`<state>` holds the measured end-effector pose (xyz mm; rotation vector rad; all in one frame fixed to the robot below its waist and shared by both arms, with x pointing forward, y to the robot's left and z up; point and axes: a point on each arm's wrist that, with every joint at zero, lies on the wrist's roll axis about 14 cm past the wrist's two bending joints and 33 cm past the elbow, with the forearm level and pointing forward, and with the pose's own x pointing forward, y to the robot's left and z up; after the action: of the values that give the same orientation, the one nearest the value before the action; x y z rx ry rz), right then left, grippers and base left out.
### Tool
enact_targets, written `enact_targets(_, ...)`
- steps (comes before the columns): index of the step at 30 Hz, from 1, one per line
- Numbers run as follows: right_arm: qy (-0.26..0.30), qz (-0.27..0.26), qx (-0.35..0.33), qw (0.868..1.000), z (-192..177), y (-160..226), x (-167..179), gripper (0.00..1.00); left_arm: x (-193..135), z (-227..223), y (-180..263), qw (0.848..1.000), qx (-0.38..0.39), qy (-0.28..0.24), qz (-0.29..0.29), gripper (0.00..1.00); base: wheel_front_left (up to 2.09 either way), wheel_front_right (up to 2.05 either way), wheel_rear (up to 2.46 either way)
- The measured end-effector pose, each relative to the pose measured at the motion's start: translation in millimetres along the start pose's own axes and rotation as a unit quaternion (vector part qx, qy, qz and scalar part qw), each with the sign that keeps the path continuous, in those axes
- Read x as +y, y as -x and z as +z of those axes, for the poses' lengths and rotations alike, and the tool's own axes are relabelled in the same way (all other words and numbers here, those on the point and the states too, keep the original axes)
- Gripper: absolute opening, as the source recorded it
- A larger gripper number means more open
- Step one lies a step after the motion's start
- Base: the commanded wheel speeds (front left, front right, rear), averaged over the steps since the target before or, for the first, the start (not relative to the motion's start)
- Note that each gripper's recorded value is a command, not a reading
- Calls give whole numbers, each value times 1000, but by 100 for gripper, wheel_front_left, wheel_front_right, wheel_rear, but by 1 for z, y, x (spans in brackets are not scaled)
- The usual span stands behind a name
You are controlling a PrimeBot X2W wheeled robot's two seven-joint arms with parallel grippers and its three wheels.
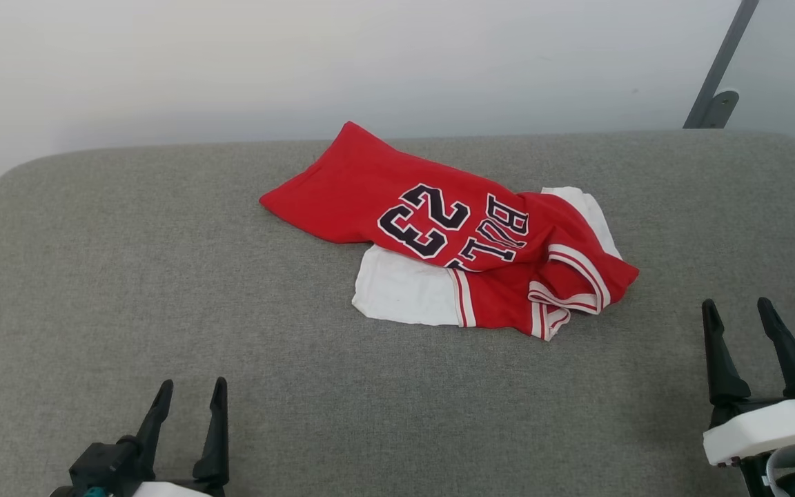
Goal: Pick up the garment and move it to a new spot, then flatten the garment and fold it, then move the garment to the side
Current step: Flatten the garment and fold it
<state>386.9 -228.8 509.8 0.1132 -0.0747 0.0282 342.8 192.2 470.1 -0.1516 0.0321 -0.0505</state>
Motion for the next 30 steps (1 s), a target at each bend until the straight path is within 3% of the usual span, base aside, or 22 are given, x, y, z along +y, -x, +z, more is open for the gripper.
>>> enact_targets(6, 12, 8, 34, 999, -16, -9, -4, 100, -7, -4, -4, 1000, 3, 6, -2, 100, 0, 0, 0)
enact_targets(15, 118, 55, 150, 980, -22, -82, -23, 100, -19, -20, -24, 999, 25, 22, -9, 100, 0, 0, 0)
enact_targets(22, 158, 76, 272, 946, -46, -147, -28, 100, -17, -35, -41, 998, 45, 32, -1, 100, 0, 0, 0)
enact_targets(30, 127, 108, 396, 903, -96, -191, -2, 100, 11, -45, -40, 995, 57, 63, 49, 100, 0, 0, 0)
